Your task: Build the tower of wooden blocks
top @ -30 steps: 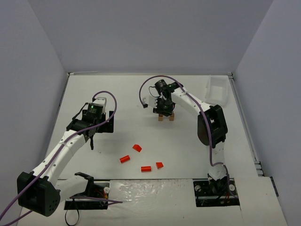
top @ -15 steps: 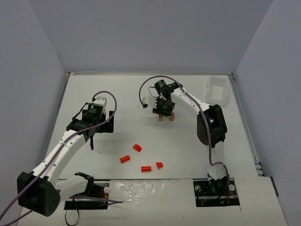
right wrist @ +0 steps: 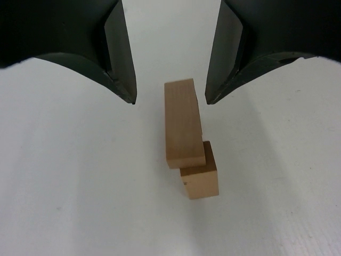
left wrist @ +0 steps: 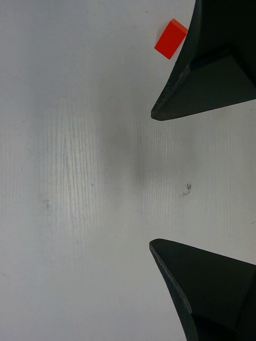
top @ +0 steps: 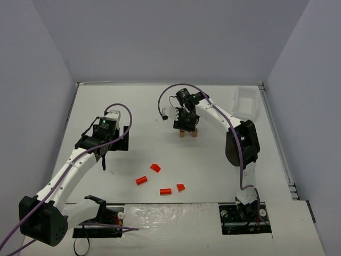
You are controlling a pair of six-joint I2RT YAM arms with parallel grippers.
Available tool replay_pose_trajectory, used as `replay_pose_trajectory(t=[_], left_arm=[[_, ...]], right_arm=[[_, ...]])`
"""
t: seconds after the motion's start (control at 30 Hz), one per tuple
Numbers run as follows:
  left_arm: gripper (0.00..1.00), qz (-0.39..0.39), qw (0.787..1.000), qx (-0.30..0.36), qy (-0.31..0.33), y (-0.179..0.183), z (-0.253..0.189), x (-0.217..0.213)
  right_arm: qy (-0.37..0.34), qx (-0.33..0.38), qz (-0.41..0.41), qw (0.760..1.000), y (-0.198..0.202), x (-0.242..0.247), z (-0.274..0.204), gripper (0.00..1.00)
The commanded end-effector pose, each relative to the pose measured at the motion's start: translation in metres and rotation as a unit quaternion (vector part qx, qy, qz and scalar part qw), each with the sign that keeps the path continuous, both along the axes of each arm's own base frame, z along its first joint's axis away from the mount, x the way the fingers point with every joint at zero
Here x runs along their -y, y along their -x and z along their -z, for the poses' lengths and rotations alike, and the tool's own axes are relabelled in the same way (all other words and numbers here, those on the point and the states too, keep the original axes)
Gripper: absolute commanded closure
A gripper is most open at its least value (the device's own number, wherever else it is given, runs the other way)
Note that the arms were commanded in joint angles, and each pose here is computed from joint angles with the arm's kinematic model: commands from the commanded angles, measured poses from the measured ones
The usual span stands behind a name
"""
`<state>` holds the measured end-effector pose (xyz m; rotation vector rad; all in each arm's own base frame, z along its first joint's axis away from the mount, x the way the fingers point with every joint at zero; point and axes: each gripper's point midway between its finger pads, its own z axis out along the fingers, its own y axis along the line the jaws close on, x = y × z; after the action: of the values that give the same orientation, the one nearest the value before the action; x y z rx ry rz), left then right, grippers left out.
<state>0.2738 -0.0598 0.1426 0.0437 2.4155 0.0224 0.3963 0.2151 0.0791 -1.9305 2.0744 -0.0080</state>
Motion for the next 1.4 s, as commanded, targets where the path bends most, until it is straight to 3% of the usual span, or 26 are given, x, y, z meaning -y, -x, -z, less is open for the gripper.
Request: replay_pose_trajectory(t=[0.0, 0.1, 0.27, 0.43, 0.47, 0.53, 0.63, 0.83, 1.07, 1.37], left_arm=[[0.08, -0.006, 0.999, 0.044, 0.017, -0.009, -0.021, 0.001], [0.08, -0.007, 0.998, 0.051, 0.024, -0.008, -0.029, 0.002], [0.08, -0.014, 0.997, 0.06, 0.039, -0.009, -0.039, 0.005], [0.08, -0.012, 0.997, 0.065, 0.044, -0.013, -0.045, 0.007], [0.08, -0.009, 0.997, 0.066, 0.042, -0.013, -0.046, 0.007], [0.08, -0.008, 0.997, 0.071, 0.032, -0.013, -0.048, 0.004], [0.08, -0.008, 0.997, 0.073, 0.018, -0.012, -0.048, -0.001], [0.08, -0.01, 0.997, 0.074, 0.002, -0.006, -0.046, -0.009], [0.08, -0.02, 0.997, 0.078, -0.009, 0.005, -0.047, -0.017], [0.08, -0.031, 0.996, 0.082, -0.011, 0.007, -0.045, -0.021]], right_arm=[[-0.072, 0.124, 0.038, 0.989, -0.009, 0.002, -0.123, 0.46], [-0.114, 0.151, 0.095, 0.977, -0.008, 0.009, -0.155, 0.43], [-0.151, 0.172, 0.229, 0.946, -0.005, 0.035, -0.158, 0.38], [-0.181, 0.162, 0.417, 0.876, 0.004, 0.089, -0.128, 0.29], [-0.183, 0.161, 0.416, 0.876, 0.008, 0.09, -0.122, 0.27], [-0.207, 0.148, 0.473, 0.844, 0.015, 0.103, -0.104, 0.23], [-0.217, 0.136, 0.517, 0.817, 0.018, 0.117, -0.08, 0.17], [-0.228, 0.112, 0.542, 0.801, 0.004, 0.121, -0.046, 0.11], [-0.229, 0.078, 0.546, 0.802, -0.007, 0.111, -0.008, 0.01], [-0.212, 0.074, 0.554, 0.802, -0.012, 0.112, 0.016, 0.0]])
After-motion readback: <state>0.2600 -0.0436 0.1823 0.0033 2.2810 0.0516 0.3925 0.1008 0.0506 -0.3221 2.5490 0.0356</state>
